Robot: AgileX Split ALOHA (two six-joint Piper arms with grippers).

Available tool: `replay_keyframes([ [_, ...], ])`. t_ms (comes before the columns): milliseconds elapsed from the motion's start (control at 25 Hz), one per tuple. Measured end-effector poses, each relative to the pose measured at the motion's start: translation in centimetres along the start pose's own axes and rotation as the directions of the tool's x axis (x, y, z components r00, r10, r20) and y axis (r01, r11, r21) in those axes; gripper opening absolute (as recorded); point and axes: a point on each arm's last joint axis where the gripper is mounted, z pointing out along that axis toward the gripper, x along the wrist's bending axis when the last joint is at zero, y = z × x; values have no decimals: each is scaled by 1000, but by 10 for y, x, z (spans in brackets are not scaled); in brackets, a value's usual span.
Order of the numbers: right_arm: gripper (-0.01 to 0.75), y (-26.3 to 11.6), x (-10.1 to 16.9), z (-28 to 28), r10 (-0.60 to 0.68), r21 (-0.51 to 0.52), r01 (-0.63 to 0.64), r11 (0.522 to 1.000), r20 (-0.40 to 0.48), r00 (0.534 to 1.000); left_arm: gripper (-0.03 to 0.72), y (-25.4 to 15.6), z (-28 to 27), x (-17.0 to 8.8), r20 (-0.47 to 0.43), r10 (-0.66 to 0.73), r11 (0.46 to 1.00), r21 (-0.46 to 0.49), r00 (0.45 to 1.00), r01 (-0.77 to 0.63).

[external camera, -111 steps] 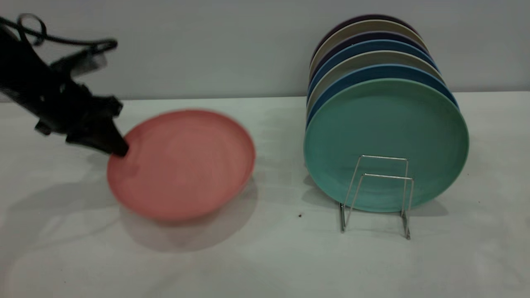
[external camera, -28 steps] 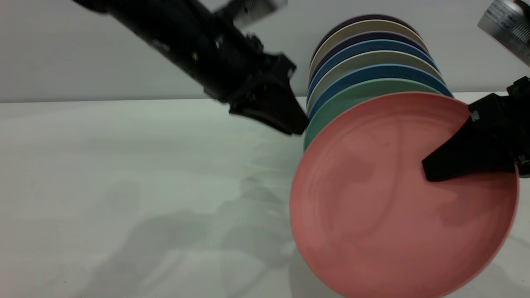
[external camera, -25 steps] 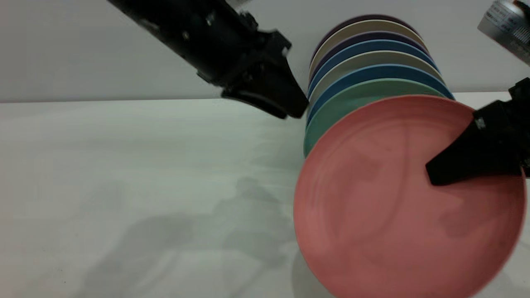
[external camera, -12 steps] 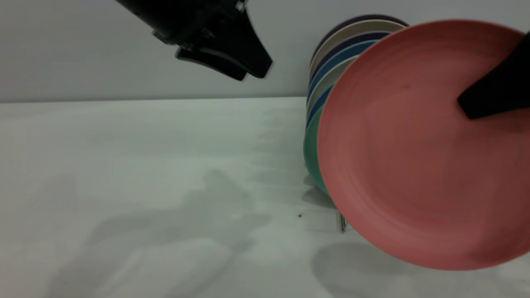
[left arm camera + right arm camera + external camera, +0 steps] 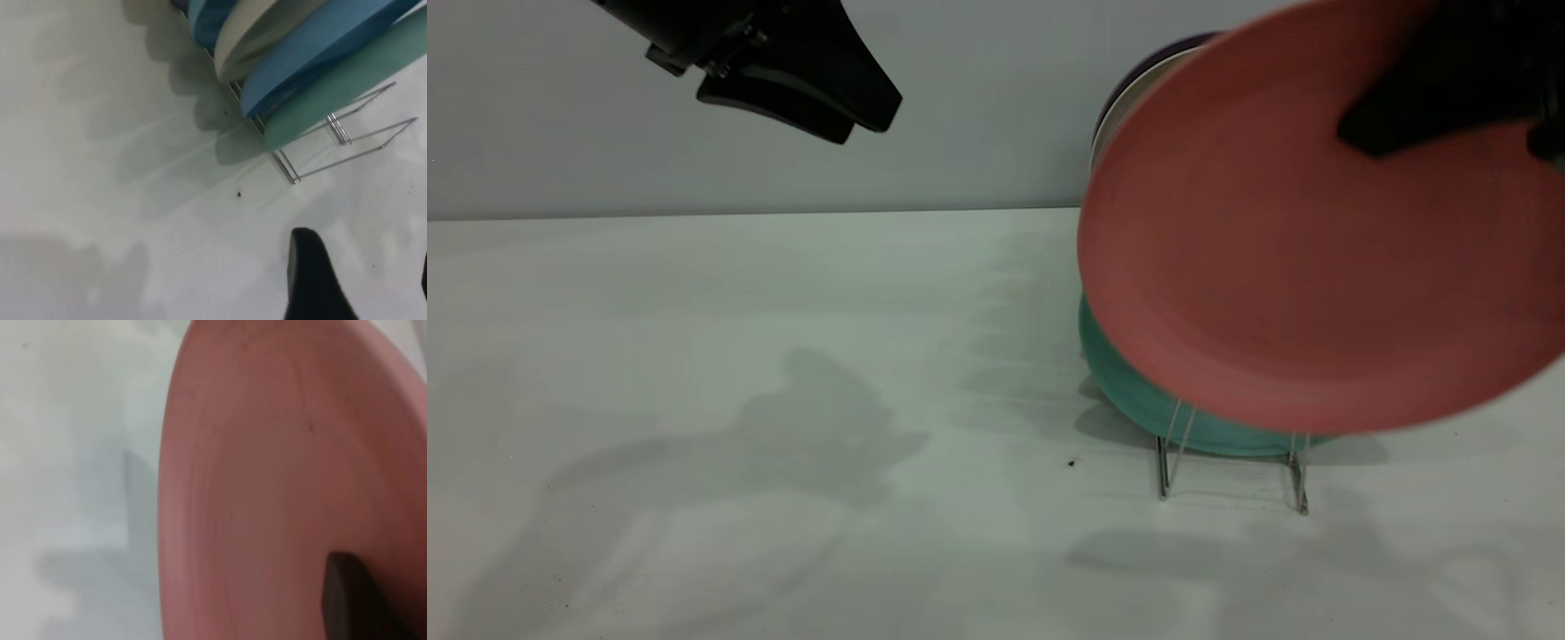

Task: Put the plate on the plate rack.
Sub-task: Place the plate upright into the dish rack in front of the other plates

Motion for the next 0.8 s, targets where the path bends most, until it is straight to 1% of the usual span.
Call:
replay_keyframes([
  [200,119,8,-7,-4,-65,-2,66,998,46,997,429,1,-4,0,-5,2,1000,-10,1000,-2],
  [800,119,2,-15,24,-158,40,155,987,92,983,429,1,-5,-1,-3,2,1000,-9,1000,-2],
])
